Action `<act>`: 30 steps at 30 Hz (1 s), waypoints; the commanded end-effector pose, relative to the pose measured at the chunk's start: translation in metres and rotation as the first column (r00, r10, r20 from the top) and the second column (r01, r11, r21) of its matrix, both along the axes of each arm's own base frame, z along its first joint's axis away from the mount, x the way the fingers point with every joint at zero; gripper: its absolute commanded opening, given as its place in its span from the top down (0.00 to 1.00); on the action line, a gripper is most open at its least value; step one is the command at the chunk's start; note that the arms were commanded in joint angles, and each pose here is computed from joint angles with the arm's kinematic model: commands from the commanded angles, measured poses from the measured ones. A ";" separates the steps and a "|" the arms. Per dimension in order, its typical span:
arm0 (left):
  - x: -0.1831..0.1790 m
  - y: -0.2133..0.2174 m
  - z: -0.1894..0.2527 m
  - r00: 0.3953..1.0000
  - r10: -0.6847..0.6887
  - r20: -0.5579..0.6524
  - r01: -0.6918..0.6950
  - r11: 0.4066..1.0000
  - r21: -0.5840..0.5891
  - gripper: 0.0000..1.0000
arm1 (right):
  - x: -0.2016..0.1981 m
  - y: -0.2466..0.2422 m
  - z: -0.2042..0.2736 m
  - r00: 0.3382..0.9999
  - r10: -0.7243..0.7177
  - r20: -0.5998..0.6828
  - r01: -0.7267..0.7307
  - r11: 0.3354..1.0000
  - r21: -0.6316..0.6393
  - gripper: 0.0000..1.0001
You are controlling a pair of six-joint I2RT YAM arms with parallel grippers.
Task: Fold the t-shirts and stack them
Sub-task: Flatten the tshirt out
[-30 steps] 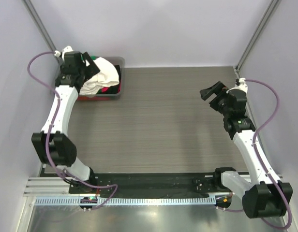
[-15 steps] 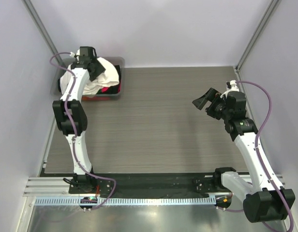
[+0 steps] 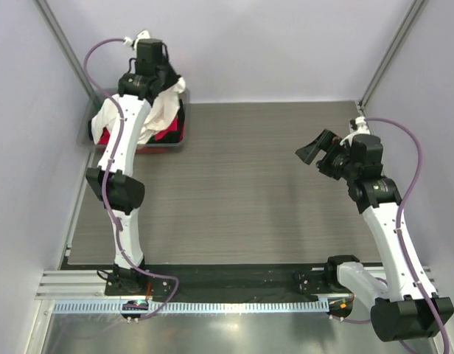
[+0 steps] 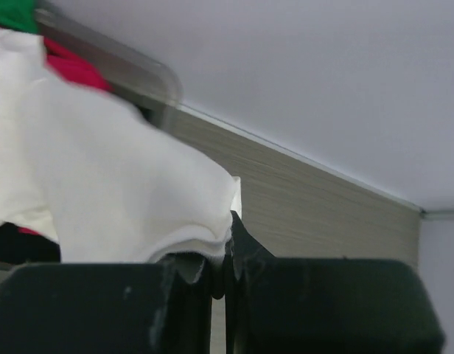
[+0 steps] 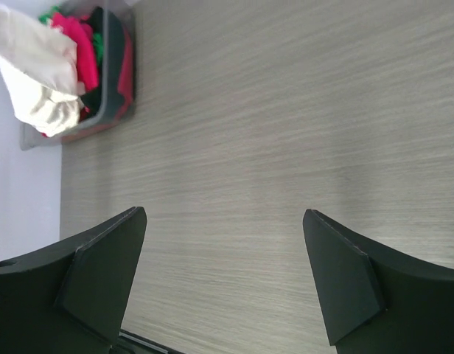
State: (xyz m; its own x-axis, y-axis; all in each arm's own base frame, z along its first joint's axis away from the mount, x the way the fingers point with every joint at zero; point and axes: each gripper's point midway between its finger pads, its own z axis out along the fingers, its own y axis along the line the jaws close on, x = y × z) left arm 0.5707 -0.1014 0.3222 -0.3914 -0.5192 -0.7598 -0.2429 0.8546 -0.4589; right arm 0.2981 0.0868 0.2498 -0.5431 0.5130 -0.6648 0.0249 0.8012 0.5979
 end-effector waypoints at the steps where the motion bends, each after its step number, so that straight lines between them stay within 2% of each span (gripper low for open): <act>1: -0.074 -0.064 0.148 0.941 -0.139 0.308 0.148 0.989 -0.004 1.00 | -0.001 -0.011 0.071 0.986 -0.059 0.156 0.062 0.998 -0.018 0.07; 3: -0.105 -0.093 0.189 0.888 -0.211 0.409 0.233 0.972 -0.006 1.00 | -0.006 -0.020 0.080 0.984 -0.104 0.144 0.109 0.993 -0.033 0.07; 4: -0.126 -0.130 0.198 0.853 -0.292 0.433 0.325 0.946 -0.002 1.00 | -0.007 -0.031 0.096 0.972 -0.164 0.170 0.174 0.984 -0.044 0.07; 5: -0.138 -0.147 0.204 0.830 -0.331 0.448 0.370 0.929 0.001 1.00 | -0.013 -0.037 0.094 0.970 -0.197 0.141 0.207 0.977 -0.058 0.07; 7: -0.165 -0.202 0.196 0.778 -0.456 0.433 0.503 0.864 0.005 1.00 | -0.019 -0.050 0.109 0.951 -0.268 0.158 0.280 0.958 -0.062 0.07; 11: -0.197 -0.279 0.133 0.758 -0.583 0.294 0.613 0.790 -0.017 1.00 | -0.038 -0.071 0.109 0.918 -0.373 0.137 0.387 0.918 -0.092 0.07; 12: -0.210 -0.307 0.111 0.735 -0.631 0.247 0.654 0.756 -0.017 0.87 | -0.041 -0.076 0.106 0.909 -0.396 0.129 0.409 0.907 -0.099 0.07; 14: -0.222 -0.332 0.074 0.723 -0.672 0.161 0.685 0.728 -0.042 0.51 | -0.053 -0.084 0.101 0.892 -0.439 0.108 0.450 0.885 -0.118 0.06; 15: -0.230 -0.339 0.053 0.715 -0.691 0.102 0.698 0.714 -0.057 0.29 | -0.057 -0.091 0.101 0.878 -0.466 0.109 0.478 0.869 -0.131 0.06; 16: -0.239 -0.353 0.027 0.695 -0.718 0.033 0.718 0.691 -0.086 0.20 | -0.061 -0.093 0.100 0.877 -0.468 0.109 0.480 0.865 -0.144 0.06; 17: -0.243 -0.354 0.015 0.691 -0.723 -0.006 0.719 0.688 -0.093 0.11 | -0.066 -0.094 0.097 0.878 -0.468 0.097 0.478 0.864 -0.159 0.06; 19: -0.255 -0.349 -0.014 0.683 -0.722 -0.109 0.718 0.691 -0.079 0.08 | -0.070 -0.093 0.094 0.884 -0.459 0.090 0.468 0.867 -0.171 0.05; 21: -0.259 -0.334 -0.023 0.703 -0.694 -0.154 0.697 0.716 -0.041 0.03 | -0.070 -0.081 0.088 0.916 -0.395 0.070 0.401 0.902 -0.159 0.04; 24: -0.255 -0.286 -0.025 0.784 -0.595 -0.179 0.613 0.787 0.070 0.00 | -0.056 -0.058 0.047 0.951 -0.301 -0.065 0.289 0.946 -0.147 0.04; 25: -0.255 -0.268 -0.041 0.801 -0.557 -0.218 0.586 0.803 0.104 0.00 | -0.056 -0.039 0.023 0.965 -0.214 -0.150 0.199 0.974 -0.105 0.04; 27: -0.246 -0.224 -0.025 0.857 -0.482 -0.183 0.506 0.855 0.116 0.00 | -0.046 -0.020 -0.002 0.965 -0.132 -0.226 0.124 0.991 -0.047 0.10; 28: -0.246 -0.205 -0.050 0.861 -0.448 -0.240 0.485 0.865 0.128 0.00 | -0.051 -0.002 -0.025 0.958 -0.041 -0.283 0.047 0.999 0.016 0.11; 29: -0.248 -0.185 -0.039 0.877 -0.431 -0.213 0.459 0.882 0.107 0.00 | -0.039 0.009 -0.025 0.971 0.004 -0.238 0.010 0.998 0.058 0.12; 30: -0.236 -0.163 -0.044 0.888 -0.400 -0.225 0.423 0.904 0.063 0.00 | -0.036 0.017 -0.031 0.969 0.022 -0.245 0.002 0.995 0.096 0.13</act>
